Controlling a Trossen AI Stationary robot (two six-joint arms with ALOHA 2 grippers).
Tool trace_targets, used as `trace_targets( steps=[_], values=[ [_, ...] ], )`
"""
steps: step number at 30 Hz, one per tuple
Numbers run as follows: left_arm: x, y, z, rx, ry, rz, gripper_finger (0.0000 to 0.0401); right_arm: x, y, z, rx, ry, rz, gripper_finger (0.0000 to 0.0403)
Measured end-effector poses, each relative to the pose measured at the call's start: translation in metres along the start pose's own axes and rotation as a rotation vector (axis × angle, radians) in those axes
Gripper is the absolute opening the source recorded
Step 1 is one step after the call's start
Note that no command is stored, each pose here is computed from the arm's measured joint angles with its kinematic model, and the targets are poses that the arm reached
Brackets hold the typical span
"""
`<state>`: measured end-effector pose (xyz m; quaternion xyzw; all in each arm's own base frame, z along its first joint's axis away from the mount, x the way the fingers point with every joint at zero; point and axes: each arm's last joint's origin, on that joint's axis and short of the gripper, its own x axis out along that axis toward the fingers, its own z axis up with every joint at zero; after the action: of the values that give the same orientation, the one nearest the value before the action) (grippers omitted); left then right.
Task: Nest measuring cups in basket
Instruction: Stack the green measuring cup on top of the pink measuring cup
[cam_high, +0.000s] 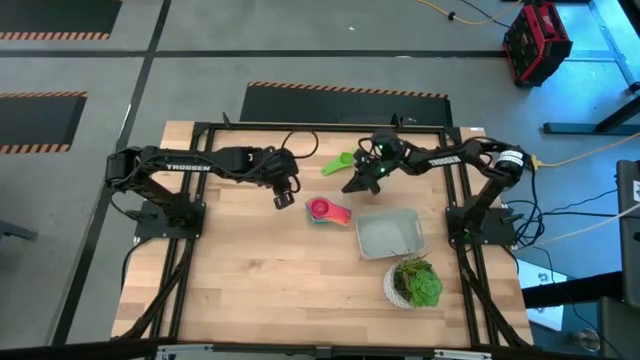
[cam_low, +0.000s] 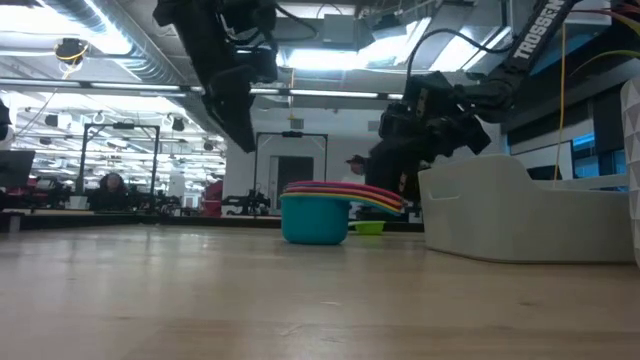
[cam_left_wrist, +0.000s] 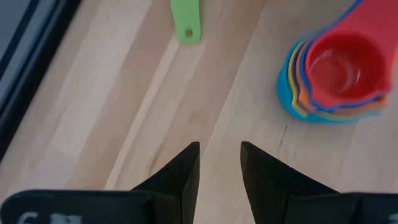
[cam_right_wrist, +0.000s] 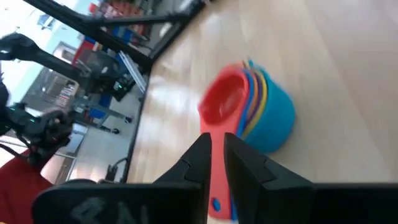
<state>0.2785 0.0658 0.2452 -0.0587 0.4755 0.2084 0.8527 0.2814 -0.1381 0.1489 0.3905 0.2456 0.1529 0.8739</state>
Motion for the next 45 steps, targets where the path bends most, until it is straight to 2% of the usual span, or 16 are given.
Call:
trace_targets(
  steps=[8, 18, 25, 35, 38, 41, 43, 45],
  values=[
    [-0.001, -0.001, 0.011, -0.021, -0.107, -0.014, 0.011, -0.008, 0.011, 0.038, -0.087, -0.03, 0.113, 0.0048],
    [-0.001, -0.001, 0.012, -0.023, -0.118, -0.015, 0.011, -0.031, 0.031, 0.082, -0.208, -0.146, 0.105, 0.0048],
    [-0.001, -0.001, 0.012, -0.023, -0.118, -0.015, 0.011, -0.036, 0.043, 0.103, -0.307, -0.189, 0.107, 0.0048],
    [-0.001, -0.001, 0.012, -0.023, -0.118, -0.015, 0.011, -0.04, 0.059, 0.125, -0.338, -0.202, 0.112, 0.0048],
    [-0.001, -0.001, 0.012, -0.023, -0.118, -0.015, 0.011, -0.042, 0.062, 0.132, -0.346, -0.218, 0.048, 0.0048],
    [-0.001, -0.001, 0.012, -0.023, -0.118, -0.015, 0.011, -0.049, 0.063, 0.142, -0.359, -0.225, -0.077, 0.0048],
    [-0.001, -0.001, 0.012, -0.023, -0.117, -0.015, 0.011, -0.054, 0.064, 0.147, -0.379, -0.205, -0.215, 0.0049],
    [-0.001, -0.001, 0.012, -0.023, -0.118, -0.015, 0.011, -0.06, 0.063, 0.147, -0.378, -0.152, -0.402, 0.0049]
  ],
)
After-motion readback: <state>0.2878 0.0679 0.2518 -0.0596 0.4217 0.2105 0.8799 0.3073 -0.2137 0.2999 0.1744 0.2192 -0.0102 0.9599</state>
